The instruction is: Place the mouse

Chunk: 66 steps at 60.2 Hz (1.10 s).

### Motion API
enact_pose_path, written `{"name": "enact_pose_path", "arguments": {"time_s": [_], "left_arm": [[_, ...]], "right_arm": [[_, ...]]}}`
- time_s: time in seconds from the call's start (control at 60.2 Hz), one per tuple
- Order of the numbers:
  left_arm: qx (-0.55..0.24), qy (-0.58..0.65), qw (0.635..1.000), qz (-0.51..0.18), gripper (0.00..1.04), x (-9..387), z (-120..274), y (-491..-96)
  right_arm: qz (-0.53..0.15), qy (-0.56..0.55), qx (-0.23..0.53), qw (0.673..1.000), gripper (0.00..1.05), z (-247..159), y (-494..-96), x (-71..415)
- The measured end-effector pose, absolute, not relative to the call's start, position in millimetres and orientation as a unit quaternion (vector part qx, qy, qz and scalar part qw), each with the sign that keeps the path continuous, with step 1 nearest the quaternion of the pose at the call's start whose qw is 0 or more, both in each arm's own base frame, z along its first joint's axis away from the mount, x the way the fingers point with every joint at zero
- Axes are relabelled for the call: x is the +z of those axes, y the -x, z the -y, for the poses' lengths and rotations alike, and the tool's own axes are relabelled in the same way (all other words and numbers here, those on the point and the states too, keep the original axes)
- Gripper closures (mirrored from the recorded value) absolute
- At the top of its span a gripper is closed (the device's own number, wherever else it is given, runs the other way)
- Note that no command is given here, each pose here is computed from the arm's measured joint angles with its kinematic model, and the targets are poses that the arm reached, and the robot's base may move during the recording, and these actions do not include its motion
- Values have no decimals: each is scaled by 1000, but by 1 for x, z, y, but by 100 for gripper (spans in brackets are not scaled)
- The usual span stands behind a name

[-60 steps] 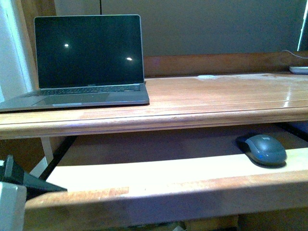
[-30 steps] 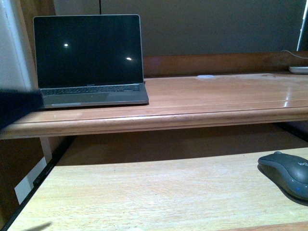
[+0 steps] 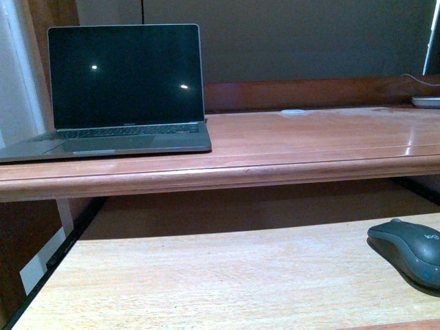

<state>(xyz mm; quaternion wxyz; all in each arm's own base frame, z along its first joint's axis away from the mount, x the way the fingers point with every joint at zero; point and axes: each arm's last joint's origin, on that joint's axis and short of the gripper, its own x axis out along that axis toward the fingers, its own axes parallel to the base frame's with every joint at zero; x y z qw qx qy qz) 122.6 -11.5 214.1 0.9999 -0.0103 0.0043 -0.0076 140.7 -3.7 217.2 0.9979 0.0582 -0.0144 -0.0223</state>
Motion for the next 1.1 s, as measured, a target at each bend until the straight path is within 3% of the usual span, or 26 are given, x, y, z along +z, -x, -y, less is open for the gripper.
{"name": "enact_pose_path", "arguments": {"time_s": [0.116,0.299,0.448,1.096], "left_arm": [[1,8,1000,-2,103,203,1,-119],[-2,6,1000,1,102,194,1,-115],[-2,6,1000,1,102,188,0,-112],[-2,5,1000,0,102,166,0,-98]], "right_arm": [[-20,-48,18,998,7,-10,-184,242],[-103,-6,63,993,7,-36,-224,236],[-131,26,62,989,7,-45,-241,236],[-206,112,32,972,7,-53,-265,204]]}}
